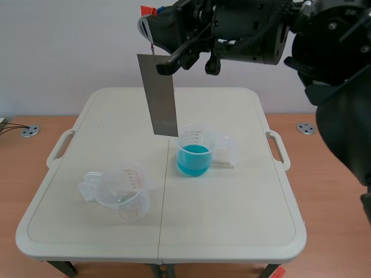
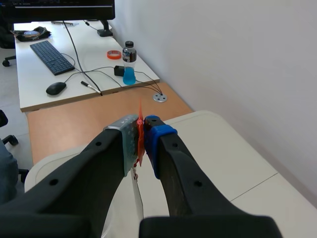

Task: Hold the metal plate by the orange handle, dip it into the blue solution, take it out and point at it, then put the plate back in the beaker on the left.
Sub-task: 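Move the plate over the blue solution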

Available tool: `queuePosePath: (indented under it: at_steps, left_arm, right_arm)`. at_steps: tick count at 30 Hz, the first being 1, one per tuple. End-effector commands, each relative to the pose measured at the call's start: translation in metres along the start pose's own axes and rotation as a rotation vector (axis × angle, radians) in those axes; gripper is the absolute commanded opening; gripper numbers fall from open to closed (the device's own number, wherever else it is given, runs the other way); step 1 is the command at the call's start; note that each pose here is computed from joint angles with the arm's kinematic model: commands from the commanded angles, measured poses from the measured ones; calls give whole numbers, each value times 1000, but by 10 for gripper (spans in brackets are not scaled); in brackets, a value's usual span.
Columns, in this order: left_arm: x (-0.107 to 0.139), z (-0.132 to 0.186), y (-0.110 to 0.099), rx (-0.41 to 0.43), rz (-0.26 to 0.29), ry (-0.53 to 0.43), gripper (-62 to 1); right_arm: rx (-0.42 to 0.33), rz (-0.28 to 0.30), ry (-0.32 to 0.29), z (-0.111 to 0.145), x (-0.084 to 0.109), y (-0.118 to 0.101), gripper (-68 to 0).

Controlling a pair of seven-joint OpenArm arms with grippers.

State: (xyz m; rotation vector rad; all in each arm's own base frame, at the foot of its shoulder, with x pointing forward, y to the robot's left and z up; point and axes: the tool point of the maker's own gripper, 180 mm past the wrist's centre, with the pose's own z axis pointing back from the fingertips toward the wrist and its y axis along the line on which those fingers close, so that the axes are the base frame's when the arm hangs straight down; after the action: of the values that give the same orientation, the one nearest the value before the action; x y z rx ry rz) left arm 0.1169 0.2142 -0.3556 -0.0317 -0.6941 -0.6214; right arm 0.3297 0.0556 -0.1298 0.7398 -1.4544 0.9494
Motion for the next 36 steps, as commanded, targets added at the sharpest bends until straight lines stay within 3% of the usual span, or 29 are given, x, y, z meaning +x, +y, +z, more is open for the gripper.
queuePosePath:
  at_steps: [1,7,16,30,36]
  left_arm:
    - [15,-1,2,-12,-22,-43,-594]
    - [57,-11,21,-6,-97,-155,-594]
    - [126,-20,14,-127,-170,-360,-594]
    - [206,-33,-21,-256,-274,-566,-594]
    - [231,-49,-34,-284,-275,-605,-594]
  right_arm:
    - [9,52,-59,4,25,-6,-662]
    - [16,87,-66,15,36,-19,-662]
    - [24,89,-106,31,49,-32,-662]
    - [-38,21,-77,35,34,-74,-662]
    - [-47,-10,-87,35,34,-83,-662]
